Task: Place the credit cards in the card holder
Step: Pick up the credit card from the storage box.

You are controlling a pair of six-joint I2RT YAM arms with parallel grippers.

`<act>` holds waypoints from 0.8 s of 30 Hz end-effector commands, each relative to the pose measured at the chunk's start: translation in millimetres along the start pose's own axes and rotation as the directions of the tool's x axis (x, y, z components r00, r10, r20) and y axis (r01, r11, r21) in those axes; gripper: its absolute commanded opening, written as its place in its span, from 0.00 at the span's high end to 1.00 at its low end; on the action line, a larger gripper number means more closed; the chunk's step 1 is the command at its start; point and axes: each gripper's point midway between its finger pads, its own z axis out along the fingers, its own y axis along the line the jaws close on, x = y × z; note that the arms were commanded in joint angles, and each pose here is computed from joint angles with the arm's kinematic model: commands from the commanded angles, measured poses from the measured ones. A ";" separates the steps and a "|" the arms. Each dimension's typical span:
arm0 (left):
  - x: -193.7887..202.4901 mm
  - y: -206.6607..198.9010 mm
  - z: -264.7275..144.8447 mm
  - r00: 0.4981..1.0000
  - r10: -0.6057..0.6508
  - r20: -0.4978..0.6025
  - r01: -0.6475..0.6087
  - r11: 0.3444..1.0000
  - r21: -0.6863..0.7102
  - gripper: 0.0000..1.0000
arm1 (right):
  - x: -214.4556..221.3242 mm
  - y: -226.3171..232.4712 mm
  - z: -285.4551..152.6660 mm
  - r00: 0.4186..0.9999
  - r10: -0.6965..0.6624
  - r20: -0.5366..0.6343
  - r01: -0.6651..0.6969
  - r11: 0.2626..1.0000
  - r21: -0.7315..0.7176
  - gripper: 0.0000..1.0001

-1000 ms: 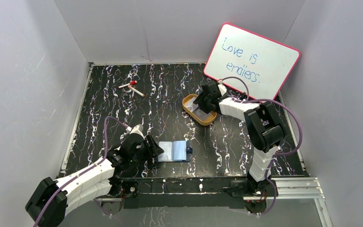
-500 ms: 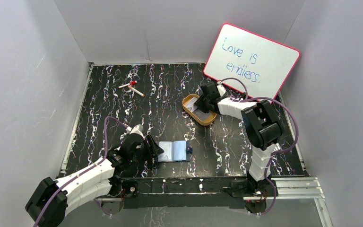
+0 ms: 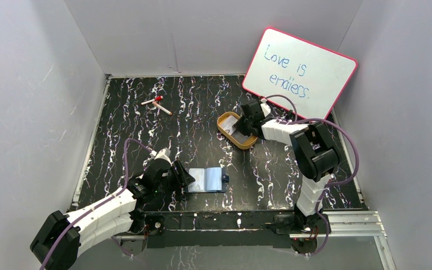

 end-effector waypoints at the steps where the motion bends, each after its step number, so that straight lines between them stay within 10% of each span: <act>1: -0.6 1.3 0.1 1.000 0.008 -0.003 -0.008 1.000 -0.007 0.46 | -2.1 -13.8 -8.7 1.000 -0.025 0.015 0.024 0.999 0.044 0.71; 24: -1.0 0.6 1.4 1.000 0.018 -0.011 -0.018 1.000 -0.015 0.46 | -15.0 10.0 -23.2 0.998 -0.043 0.048 0.044 0.998 -0.033 0.95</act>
